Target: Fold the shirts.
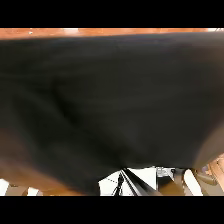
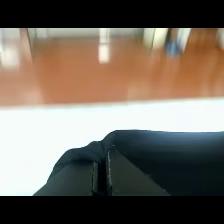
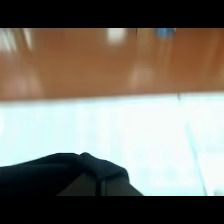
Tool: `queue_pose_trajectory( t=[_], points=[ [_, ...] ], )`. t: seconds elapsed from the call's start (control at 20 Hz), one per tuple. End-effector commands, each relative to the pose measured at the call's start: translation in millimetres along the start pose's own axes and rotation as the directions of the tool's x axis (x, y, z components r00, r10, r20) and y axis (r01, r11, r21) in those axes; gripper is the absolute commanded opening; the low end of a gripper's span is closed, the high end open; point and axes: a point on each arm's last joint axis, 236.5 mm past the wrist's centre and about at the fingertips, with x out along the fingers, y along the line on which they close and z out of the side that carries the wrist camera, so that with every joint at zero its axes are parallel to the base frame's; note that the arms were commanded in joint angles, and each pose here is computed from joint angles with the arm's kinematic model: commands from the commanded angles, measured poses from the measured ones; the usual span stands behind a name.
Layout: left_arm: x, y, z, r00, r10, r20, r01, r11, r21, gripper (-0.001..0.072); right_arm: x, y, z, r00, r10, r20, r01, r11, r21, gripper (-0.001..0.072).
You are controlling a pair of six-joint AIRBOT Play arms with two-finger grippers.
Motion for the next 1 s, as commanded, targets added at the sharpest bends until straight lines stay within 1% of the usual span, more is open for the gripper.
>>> queue_pose_trajectory(
  t=[0.0, 0.05, 0.15, 0.25, 0.35, 0.45, 0.55, 0.65, 0.8, 0.95],
  points=[
    [52, 24, -52, 0.952, -0.023, -0.304, -0.001, 0.997, -0.079, 0.0021, 52, -9, -50, 0.944, 0.025, -0.330, -0.036, 0.999, -0.026, 0.0029],
    [74, 33, -63, 0.932, -0.039, -0.361, -0.001, 0.994, -0.110, 0.0021, 76, -7, -60, 0.910, 0.047, -0.412, -0.063, 0.998, -0.024, 0.0029],
    [121, 49, -85, 0.899, -0.072, -0.433, 0.004, 0.988, -0.156, 0.0021, 132, -2, -71, 0.856, 0.077, -0.511, -0.108, 0.994, -0.031, 0.0029],
    [176, 69, -107, 0.878, -0.092, -0.469, -0.014, 0.976, -0.218, 0.0022, 190, -8, -87, 0.802, 0.073, -0.593, -0.105, 0.994, -0.019, 0.0029],
    [231, 83, -140, 0.844, -0.121, -0.522, -0.030, 0.962, -0.272, 0.0023, 246, -14, -104, 0.764, 0.080, -0.640, -0.098, 0.995, 0.007, 0.0029],
    [282, 84, -173, 0.804, -0.159, -0.573, -0.013, 0.958, -0.285, 0.0023, 296, -20, -114, 0.765, 0.082, -0.638, -0.088, 0.996, 0.023, 0.0029],
    [331, 78, -196, 0.781, -0.186, -0.597, 0.024, 0.963, -0.269, 0.0023, 344, -24, -120, 0.791, 0.083, -0.606, -0.078, 0.996, 0.036, 0.0029],
    [378, 74, -210, 0.794, -0.183, -0.579, 0.028, 0.963, -0.267, 0.0023, 384, -30, -123, 0.823, 0.076, -0.563, -0.056, 0.997, 0.053, 0.0029],
    [437, 71, -224, 0.839, -0.157, -0.521, 0.020, 0.966, -0.259, 0.0023, 431, -38, -130, 0.858, 0.064, -0.509, -0.033, 0.997, 0.069, 0.0029],
    [473, 66, -249, 0.843, -0.148, -0.517, 0.012, 0.966, -0.257, 0.0023, 469, -44, -151, 0.862, 0.056, -0.503, -0.018, 0.997, 0.079, 0.0029]
  ],
)
